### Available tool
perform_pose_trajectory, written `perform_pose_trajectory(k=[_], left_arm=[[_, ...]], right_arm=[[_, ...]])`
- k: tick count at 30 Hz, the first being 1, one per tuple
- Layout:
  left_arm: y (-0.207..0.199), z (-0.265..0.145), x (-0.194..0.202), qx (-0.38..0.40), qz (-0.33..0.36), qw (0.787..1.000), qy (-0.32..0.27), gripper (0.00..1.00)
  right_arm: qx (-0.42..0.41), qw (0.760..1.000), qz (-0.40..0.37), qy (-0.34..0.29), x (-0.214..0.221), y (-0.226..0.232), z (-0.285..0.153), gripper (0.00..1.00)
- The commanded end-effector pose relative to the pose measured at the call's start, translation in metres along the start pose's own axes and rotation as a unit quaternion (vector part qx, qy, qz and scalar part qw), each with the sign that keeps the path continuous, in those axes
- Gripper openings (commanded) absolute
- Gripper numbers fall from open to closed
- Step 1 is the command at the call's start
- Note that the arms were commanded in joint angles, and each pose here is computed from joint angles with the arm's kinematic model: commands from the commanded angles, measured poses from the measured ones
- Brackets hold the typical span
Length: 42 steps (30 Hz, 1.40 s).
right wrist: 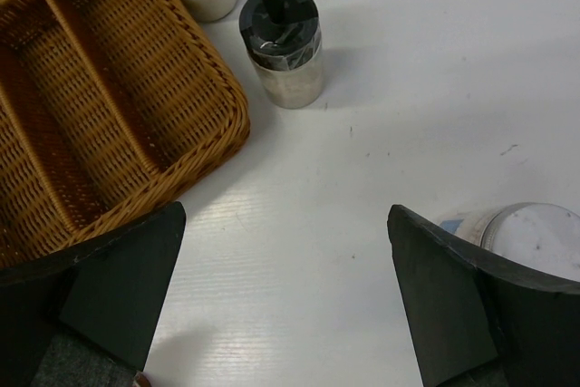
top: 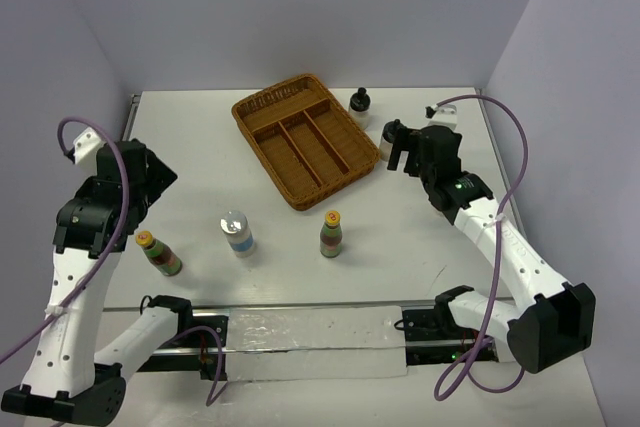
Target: Organize the condiment bottles
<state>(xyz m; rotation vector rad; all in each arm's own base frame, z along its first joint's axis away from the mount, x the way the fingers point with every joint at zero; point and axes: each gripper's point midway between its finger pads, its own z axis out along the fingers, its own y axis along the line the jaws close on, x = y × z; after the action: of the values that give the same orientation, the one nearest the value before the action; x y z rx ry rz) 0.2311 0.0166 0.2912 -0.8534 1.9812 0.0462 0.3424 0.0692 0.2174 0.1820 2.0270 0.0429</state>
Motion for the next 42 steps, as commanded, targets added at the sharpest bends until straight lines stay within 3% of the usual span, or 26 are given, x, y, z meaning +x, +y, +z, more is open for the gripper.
perform_pose_trajectory(k=[1,13,42], left_arm=[[0.045,-0.017,0.007,-0.097,-0.06,0.993,0.003,0.95],[0.076,0.0,0.059,-0.159,-0.081,0.983,0.043,0.92],[0.093,0.022,0.085,-0.223,-0.088,0.969,0.053,0.9]], right_arm=[[-0.024,1.0,0.006,-0.016,-0.006,0.011,0.002,1.0],[-0.028,0.999,0.007,-0.02,-0.01,0.013,0.001,1.0],[-0.043,0.999,0.004,-0.007,-0.006,0.019,0.004,1.0]])
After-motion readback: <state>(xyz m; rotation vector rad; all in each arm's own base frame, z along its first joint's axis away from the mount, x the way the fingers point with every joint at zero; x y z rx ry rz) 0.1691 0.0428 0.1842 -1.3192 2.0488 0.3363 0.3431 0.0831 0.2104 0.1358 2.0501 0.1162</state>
